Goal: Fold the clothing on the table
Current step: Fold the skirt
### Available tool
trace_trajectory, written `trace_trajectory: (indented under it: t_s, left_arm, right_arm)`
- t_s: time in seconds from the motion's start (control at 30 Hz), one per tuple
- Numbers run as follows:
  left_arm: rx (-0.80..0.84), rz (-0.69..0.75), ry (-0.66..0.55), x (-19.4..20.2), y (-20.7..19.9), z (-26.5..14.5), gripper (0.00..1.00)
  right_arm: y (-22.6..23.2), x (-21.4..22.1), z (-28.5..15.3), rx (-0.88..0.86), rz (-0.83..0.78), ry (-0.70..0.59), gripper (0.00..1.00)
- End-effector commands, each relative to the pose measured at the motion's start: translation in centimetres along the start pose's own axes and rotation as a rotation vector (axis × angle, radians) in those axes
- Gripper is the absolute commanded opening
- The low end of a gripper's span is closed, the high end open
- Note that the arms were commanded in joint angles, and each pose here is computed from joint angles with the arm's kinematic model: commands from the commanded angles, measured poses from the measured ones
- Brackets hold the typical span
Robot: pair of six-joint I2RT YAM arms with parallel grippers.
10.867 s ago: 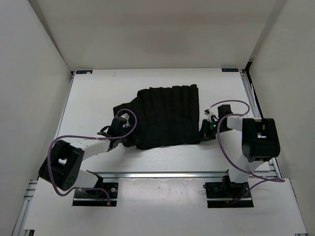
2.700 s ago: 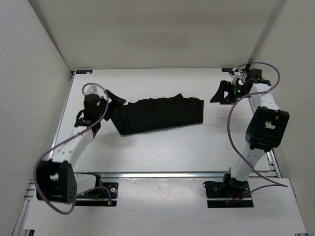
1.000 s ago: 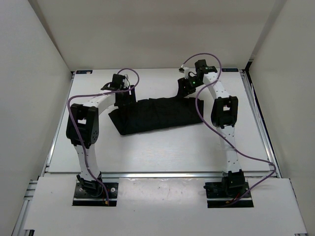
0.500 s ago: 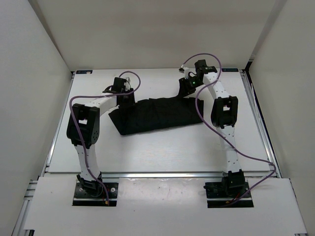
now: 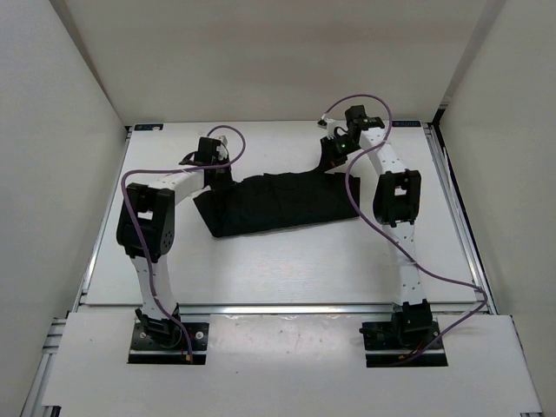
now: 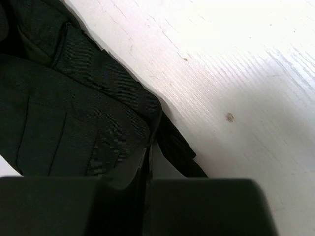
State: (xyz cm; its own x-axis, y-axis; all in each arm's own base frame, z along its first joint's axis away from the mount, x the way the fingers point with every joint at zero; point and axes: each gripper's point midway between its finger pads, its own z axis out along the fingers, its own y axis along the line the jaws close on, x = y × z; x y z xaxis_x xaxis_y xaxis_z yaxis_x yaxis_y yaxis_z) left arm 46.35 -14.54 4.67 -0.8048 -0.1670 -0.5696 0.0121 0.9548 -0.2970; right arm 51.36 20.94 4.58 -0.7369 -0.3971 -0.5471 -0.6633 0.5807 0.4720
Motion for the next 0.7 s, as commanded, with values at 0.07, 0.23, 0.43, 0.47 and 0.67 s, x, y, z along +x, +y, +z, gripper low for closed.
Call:
trace_trajectory:
  t_s: [0.07, 0.23, 0.43, 0.47, 0.67]
  left_arm:
    - [0.087, 0.006, -0.133, -3.0, -2.4, -4.2, 0.0]
    - [0.128, 0.006, -0.18, -3.5, -3.6, -6.5, 0.0]
    - [0.187, 0.024, -0.221, -3.2, -5.8, -9.0, 0.0]
    - [0.194, 0.024, -0.224, -2.9, -6.0, -9.3, 0.0]
    - [0.231, -0.01, -0.192, -0.7, -6.5, -10.0, 0.0]
  right_arm:
    - [0.8, -2.7, -6.2, 0.002, 0.007, -0.104, 0.0]
    - [1.6, -1.1, -9.6, -0.037, 0.044, -0.108, 0.0]
    - [2.8, -1.4, -13.9, -0.055, 0.034, -0.153, 0.0]
    - [2.9, -1.5, -14.1, -0.058, 0.034, -0.156, 0.0]
    - [4.4, 1.5, -13.1, -0.134, 0.084, -0.055, 0.0]
